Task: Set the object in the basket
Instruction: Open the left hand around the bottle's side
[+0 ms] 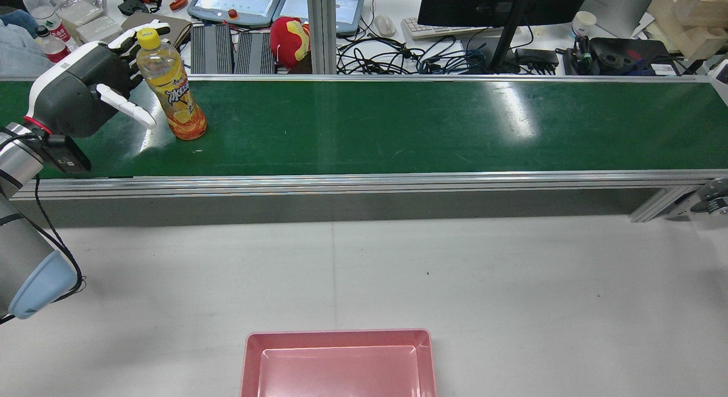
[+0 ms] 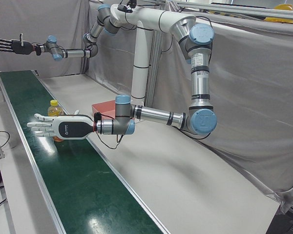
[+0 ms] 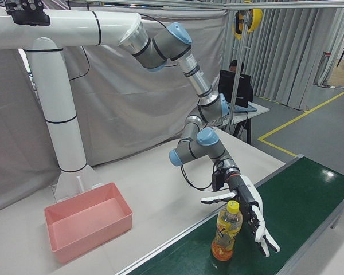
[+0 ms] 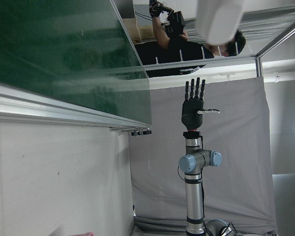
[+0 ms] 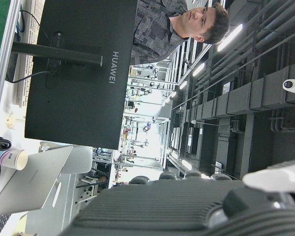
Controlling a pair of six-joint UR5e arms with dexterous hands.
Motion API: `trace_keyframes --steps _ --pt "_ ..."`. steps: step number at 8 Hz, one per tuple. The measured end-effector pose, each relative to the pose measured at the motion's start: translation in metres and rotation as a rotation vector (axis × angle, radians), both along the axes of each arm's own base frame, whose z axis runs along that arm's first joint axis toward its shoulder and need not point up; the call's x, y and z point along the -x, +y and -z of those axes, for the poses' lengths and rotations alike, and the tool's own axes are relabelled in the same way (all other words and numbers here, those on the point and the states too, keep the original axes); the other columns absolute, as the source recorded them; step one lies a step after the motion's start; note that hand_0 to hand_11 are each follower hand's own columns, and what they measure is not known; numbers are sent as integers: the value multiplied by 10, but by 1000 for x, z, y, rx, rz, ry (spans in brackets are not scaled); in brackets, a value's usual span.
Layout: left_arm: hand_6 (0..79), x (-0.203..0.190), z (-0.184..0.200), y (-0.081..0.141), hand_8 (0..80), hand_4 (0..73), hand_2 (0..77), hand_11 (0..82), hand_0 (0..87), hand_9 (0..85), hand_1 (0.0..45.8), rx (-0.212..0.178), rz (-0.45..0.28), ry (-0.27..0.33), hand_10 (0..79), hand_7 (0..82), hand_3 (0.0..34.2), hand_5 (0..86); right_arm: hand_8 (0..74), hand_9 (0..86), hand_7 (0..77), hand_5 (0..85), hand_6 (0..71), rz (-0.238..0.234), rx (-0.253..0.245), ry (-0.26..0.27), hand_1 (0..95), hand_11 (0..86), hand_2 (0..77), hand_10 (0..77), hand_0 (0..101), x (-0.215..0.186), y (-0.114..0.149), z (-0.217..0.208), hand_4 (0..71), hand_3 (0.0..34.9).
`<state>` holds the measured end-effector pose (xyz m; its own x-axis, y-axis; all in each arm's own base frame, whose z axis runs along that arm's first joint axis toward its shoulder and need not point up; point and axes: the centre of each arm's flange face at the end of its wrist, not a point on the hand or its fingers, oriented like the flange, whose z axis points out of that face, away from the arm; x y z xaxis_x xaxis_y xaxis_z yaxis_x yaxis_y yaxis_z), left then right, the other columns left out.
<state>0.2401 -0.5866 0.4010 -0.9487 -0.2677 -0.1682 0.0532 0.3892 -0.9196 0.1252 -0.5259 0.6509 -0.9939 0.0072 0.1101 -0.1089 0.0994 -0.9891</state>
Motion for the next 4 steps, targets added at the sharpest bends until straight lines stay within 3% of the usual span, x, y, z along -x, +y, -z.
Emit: trace_keyframes --steps 4 --pt "5 -15 12 -18 60 60 5 65 802 76 93 4 1 -3 22 5 5 251 0 0 5 0 0 0 0 0 0 0 0 0 3 0 0 0 0 2"
